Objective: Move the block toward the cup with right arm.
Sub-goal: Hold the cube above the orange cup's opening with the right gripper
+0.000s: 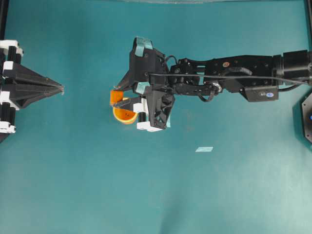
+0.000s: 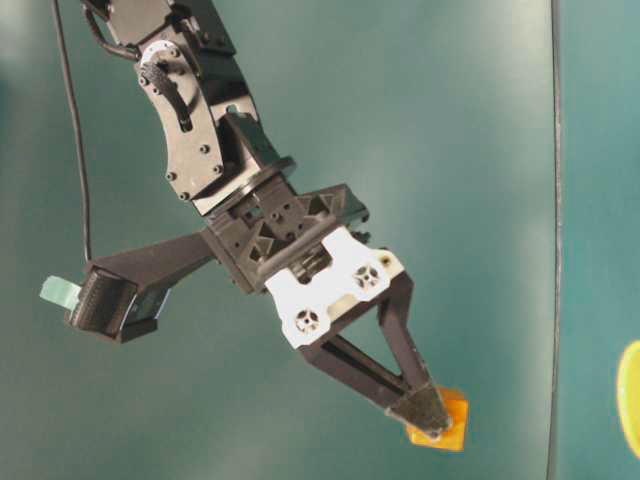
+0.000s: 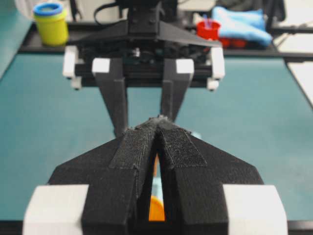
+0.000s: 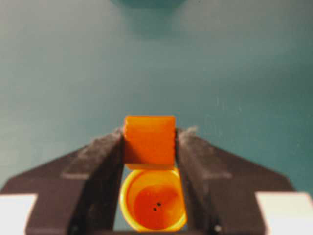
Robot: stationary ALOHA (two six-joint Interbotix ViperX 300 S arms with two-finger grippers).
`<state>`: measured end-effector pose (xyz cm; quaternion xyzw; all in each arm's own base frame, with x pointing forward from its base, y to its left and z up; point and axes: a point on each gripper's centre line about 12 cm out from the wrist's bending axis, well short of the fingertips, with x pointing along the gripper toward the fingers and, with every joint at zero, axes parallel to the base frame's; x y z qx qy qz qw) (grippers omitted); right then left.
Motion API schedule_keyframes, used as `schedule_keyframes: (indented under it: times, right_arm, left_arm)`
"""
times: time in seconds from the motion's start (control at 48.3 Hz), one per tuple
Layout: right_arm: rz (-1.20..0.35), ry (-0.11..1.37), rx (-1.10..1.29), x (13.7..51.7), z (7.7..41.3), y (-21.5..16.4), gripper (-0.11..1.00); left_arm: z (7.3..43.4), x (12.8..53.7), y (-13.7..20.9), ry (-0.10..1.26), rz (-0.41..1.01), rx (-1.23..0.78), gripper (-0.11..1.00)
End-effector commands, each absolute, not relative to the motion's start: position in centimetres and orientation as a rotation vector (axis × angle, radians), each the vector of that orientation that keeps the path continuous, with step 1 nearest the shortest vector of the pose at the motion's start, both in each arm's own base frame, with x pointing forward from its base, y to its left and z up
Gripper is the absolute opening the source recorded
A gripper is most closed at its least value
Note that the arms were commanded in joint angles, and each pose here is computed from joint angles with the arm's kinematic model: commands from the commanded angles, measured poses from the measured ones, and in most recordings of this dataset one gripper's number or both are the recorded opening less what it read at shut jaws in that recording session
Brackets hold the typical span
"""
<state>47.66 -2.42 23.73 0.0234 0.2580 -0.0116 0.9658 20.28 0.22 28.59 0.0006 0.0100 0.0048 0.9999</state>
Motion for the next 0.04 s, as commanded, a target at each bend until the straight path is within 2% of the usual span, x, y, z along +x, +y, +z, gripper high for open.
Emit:
schedule_keyframes:
  times: [0.0,0.021]
  right_arm:
    - [-0.026,0.473,0.045,47.87,25.7,-2.52,0.41]
    - [-0.027,0.473,0.045,47.87,25.7,-2.6,0.41]
  left_arm:
    - [29.31,20.52,0.25,0.003,0.011,0.003,0.02]
    - [29.28,20.55,0.25,0.005,0.011,0.003,0.02]
